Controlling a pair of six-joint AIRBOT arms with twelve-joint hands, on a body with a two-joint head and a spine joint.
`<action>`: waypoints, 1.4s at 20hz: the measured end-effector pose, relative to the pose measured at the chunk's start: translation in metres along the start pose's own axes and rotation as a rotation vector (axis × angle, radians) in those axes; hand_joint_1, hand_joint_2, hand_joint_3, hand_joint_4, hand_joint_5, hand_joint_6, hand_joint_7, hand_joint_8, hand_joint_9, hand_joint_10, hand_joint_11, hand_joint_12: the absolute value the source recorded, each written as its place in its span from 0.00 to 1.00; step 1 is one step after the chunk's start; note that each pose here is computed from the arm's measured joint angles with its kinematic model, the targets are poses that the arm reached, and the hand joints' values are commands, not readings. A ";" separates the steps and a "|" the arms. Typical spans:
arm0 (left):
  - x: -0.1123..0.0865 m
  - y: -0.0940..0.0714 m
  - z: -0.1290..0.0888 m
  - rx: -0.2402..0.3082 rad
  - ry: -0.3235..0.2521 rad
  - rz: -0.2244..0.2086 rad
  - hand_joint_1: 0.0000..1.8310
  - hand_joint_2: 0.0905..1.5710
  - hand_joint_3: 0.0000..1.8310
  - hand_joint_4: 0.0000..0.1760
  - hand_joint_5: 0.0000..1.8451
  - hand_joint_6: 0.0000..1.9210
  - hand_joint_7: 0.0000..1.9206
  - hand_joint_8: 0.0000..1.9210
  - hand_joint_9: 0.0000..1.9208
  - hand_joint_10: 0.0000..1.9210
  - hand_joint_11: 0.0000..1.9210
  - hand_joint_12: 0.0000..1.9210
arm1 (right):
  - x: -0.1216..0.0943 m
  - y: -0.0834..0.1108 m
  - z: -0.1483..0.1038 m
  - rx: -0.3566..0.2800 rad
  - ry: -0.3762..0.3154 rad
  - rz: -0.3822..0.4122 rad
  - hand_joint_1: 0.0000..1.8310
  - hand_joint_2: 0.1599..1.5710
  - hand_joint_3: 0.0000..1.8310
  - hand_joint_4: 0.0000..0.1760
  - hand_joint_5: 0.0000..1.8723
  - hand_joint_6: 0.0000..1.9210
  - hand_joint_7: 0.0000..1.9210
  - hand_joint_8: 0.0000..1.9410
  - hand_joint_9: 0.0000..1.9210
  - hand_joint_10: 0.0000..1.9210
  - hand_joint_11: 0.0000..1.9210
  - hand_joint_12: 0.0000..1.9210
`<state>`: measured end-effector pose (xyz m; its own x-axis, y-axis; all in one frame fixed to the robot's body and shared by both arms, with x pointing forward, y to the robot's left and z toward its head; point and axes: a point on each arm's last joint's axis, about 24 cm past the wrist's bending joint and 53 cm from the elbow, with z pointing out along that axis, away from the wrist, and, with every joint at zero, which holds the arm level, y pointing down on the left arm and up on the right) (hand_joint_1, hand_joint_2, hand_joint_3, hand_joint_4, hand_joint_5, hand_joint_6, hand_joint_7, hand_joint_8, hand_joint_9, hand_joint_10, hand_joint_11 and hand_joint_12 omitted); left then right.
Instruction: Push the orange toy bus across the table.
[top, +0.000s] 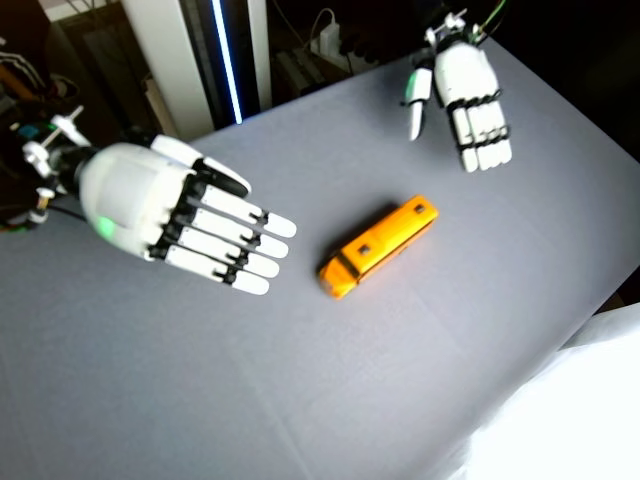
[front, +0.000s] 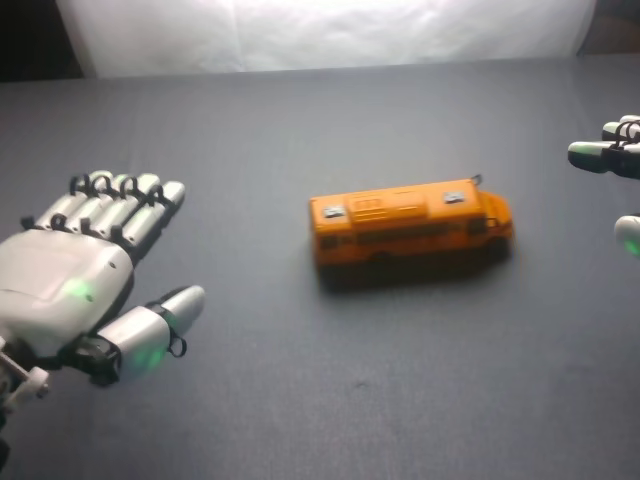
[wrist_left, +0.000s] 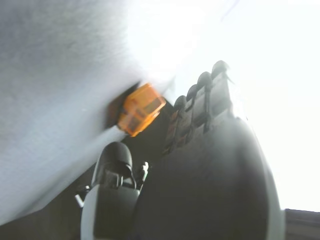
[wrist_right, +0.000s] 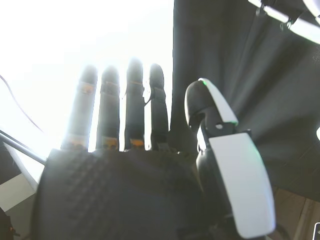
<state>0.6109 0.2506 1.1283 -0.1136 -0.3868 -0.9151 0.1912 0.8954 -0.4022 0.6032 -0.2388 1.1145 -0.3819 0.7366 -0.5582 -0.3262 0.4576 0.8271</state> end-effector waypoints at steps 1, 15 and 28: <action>-0.004 -0.003 0.000 0.014 -0.016 -0.014 0.00 0.87 0.01 0.00 0.01 0.00 0.00 0.00 0.00 0.00 0.00 0.00 | 0.000 0.000 0.000 0.001 -0.001 0.000 0.31 0.89 0.00 0.00 0.26 0.00 0.25 0.00 0.16 0.00 0.11 0.02; -0.093 -0.055 -0.029 0.278 -0.319 -0.150 0.00 0.93 0.02 0.00 0.02 0.00 0.00 0.00 0.00 0.00 0.00 0.00 | -0.038 0.044 -0.004 -0.172 -0.137 -0.002 0.41 0.88 0.00 0.00 0.15 0.00 0.16 0.00 0.13 0.00 0.08 0.02; -0.102 -0.078 -0.041 0.372 -0.349 -0.148 0.07 0.99 0.00 0.00 0.10 0.00 0.05 0.00 0.01 0.00 0.00 0.00 | -0.045 0.078 -0.012 -0.284 -0.173 -0.029 0.47 0.91 0.00 0.00 0.13 0.00 0.12 0.00 0.09 0.00 0.06 0.00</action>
<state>0.5678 0.2294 1.2537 0.1537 -0.6101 -0.7773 0.5380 0.7115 -0.4520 0.5845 -0.2423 1.2036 -0.2246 0.8101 -0.5415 -0.5722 0.3401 0.7463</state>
